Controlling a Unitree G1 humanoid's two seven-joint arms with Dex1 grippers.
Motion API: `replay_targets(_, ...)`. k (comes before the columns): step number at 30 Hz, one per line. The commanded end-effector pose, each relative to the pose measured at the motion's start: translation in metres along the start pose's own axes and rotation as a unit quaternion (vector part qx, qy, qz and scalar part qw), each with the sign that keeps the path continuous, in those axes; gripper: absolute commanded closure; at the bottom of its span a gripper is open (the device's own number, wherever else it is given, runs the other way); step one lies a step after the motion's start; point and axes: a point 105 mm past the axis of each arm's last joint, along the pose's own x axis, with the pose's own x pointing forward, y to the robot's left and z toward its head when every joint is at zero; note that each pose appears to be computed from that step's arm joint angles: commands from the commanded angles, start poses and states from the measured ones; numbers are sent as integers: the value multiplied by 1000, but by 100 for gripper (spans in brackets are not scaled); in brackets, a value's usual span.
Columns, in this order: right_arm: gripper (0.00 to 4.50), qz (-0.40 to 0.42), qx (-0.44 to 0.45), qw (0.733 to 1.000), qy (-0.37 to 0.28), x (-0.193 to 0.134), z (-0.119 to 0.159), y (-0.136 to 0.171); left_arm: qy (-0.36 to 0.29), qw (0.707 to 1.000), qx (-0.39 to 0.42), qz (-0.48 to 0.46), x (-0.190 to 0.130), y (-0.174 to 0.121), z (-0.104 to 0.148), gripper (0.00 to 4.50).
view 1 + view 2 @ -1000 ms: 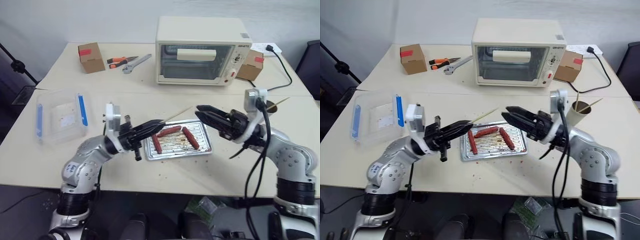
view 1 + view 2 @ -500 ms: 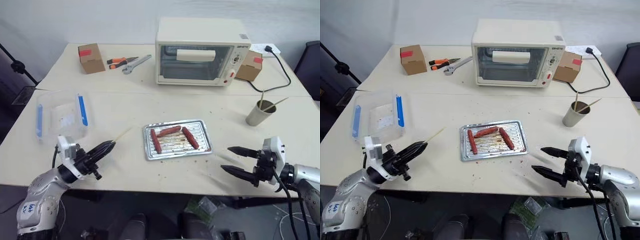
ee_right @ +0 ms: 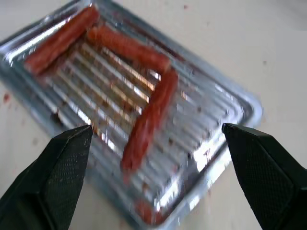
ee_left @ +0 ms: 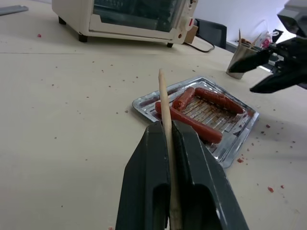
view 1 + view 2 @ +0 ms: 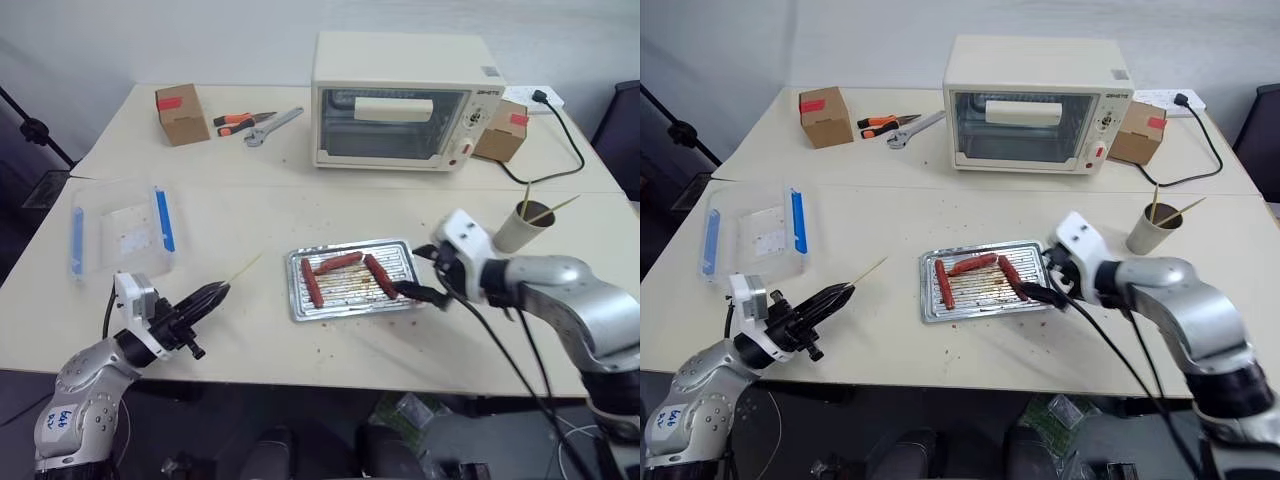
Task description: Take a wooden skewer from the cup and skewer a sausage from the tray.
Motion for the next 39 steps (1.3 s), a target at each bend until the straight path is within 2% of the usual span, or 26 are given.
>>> replay_targets(1, 4, -20, -9, 1000, 19, 19, 4, -1, -8, 1000, 13, -1, 0, -3, 4, 450)
replay_targets(5, 4, -33, -2, 999, 33, 37, 6, -1, -12, 1000, 14, -1, 3, -6, 4, 450)
replay_targets(12, 4, -60, -16, 997, 45, 45, 2, -5, -13, 1000, 15, 2, 2, -6, 2, 450)
replay_targets(16, 89, -58, -17, 997, 49, 48, -3, -2, -11, 1000, 16, -2, 3, -8, 2, 450)
replay_targets(25, 391, -59, -6, 997, 53, 50, -10, 0, -10, 1000, 17, -7, 4, -9, 2, 450)
replay_targets(27, 438, -60, -4, 997, 55, 49, -11, -1, -9, 1000, 18, -9, 5, -9, 2, 450)
replay_targets(30, 438, -61, -6, 997, 55, 47, -12, -3, -8, 1000, 19, -13, 6, -10, 2, 450)
replay_targets(32, 438, -31, -21, 999, 33, 40, -6, -1, -9, 999, 24, -25, 9, -12, 5, 450)
replay_targets(35, 438, 58, -85, 994, -25, 20, 10, 11, 1, 997, 30, -68, 14, -21, 9, 450)
replay_targets(37, 438, 155, -190, 968, -52, 4, 16, 29, 37, 990, 45, -128, 14, -33, 5, 450)
replay_targets(39, 438, 207, -242, 946, -60, -5, 15, 38, 61, 983, 49, -167, 14, -41, 2, 450)
